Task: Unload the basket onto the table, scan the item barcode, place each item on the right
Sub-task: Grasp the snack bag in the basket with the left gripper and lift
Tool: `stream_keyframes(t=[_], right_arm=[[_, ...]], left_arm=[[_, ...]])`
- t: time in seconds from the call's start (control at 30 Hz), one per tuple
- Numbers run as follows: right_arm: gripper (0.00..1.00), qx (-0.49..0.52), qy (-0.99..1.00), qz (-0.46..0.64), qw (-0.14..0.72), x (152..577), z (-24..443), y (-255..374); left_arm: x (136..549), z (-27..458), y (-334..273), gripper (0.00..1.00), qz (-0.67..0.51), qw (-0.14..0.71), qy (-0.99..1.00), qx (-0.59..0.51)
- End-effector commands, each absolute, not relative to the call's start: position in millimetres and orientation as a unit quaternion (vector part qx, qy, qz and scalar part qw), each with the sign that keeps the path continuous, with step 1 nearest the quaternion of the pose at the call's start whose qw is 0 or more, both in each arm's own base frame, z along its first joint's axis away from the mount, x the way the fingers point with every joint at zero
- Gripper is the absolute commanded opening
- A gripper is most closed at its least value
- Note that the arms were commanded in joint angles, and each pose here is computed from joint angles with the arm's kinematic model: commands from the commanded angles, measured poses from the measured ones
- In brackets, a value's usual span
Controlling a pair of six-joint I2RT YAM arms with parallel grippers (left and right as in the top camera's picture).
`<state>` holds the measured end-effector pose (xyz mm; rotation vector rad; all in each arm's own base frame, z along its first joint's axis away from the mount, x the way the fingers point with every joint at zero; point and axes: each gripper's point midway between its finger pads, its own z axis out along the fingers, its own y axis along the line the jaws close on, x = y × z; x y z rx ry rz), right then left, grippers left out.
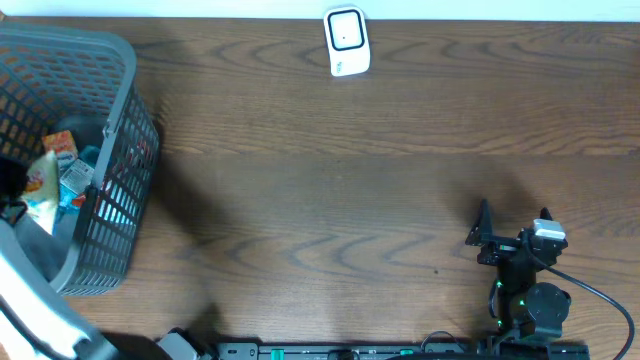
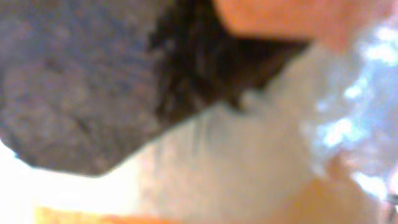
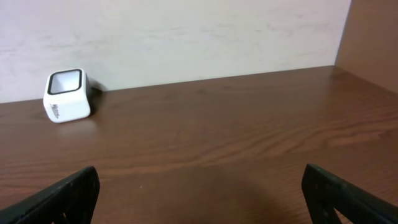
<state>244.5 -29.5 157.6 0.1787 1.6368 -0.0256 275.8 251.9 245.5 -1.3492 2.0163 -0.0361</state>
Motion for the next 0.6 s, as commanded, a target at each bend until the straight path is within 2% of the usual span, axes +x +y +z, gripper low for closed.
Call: stream_keyframes(t=[0.0,0.27,0.43,0.57], right_arm=[[0.99,0.075,0.729,-0.018,0.68,244.3,156.4,-30.8],[0.99,0.075,0.729,-0.018,0.68,244.3,156.4,-30.8],[0.99,0.075,0.729,-0.018,0.68,244.3,156.4,-30.8],[0.99,0.075,0.729,-0.018,0.68,244.3,156.4,-30.8]], left_arm=[[274.8,284.2,245.7,0.07,-0.015,0.404,0.758,-0.512],[274.0,377.4,199.7,0.07,-0.066,0.543,0.712,-0.44],[286.8,429.7,114.5,0.07,-0.172,0.601,0.721,-0.298],[292.2,440.4,39.7,0.07,-0.239,0.593,0.746,-0.188]])
